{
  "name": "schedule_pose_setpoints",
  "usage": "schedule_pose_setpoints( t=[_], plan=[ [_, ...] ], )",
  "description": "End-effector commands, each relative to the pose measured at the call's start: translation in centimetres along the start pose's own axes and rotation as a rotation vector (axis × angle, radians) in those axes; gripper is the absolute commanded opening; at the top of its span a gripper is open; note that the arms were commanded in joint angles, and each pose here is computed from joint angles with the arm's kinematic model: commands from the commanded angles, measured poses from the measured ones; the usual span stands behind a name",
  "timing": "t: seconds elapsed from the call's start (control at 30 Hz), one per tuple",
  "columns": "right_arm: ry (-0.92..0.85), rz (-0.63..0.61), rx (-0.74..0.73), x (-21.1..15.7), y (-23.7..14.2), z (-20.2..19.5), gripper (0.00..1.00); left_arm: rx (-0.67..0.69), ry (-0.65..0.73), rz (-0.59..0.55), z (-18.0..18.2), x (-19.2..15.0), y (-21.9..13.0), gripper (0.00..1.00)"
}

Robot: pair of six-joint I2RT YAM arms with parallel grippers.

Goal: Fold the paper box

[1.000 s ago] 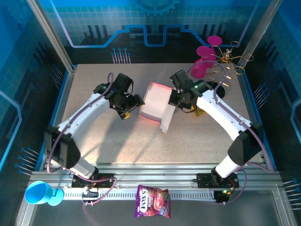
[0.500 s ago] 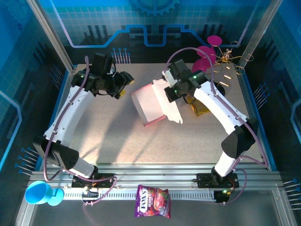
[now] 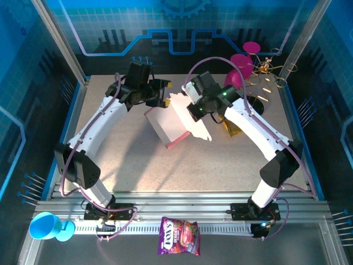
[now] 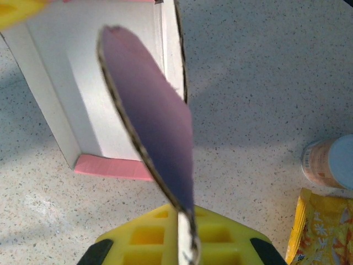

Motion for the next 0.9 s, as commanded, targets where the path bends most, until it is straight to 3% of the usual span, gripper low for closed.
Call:
schedule_pose_setpoints(
  t=[0.0, 0.37, 0.73, 0.87],
  plan=[
    [-0.043, -0.033, -0.018, 0.6, -1.0, 0.6, 0.0, -0.002, -0.143, 0.032, 0.3, -0.3, 1.5, 0.56],
    [-0.043, -0.039, -0.006, 0.9, -0.8, 1.0, 0.0, 0.03, -0.188, 0.036, 2.1, 0.2, 3.3, 0.47],
    [-0.043, -0.038, 0.001, 1.2, -0.8, 1.8, 0.0, 0.043, -0.221, 0.014, 3.7, 1.1, 4.3, 0.12],
    [-0.046, -0.032, -0.024, 1.4, -0.6, 2.2, 0.0, 0.043, -0.244, 0.023, 4.5, 1.0, 4.9, 0.08]
  ],
)
Point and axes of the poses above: each hand's point on the last joint's axis, 136 mm out from that joint toward the fingers, its own y axis out along the fingers, its own z axis along the line the jaws close on, x = y × z, the point moved 4 cm from there along -y, back along the fingers, and after that the axes turned 13 degrees about -y, right-handed, at the moved point
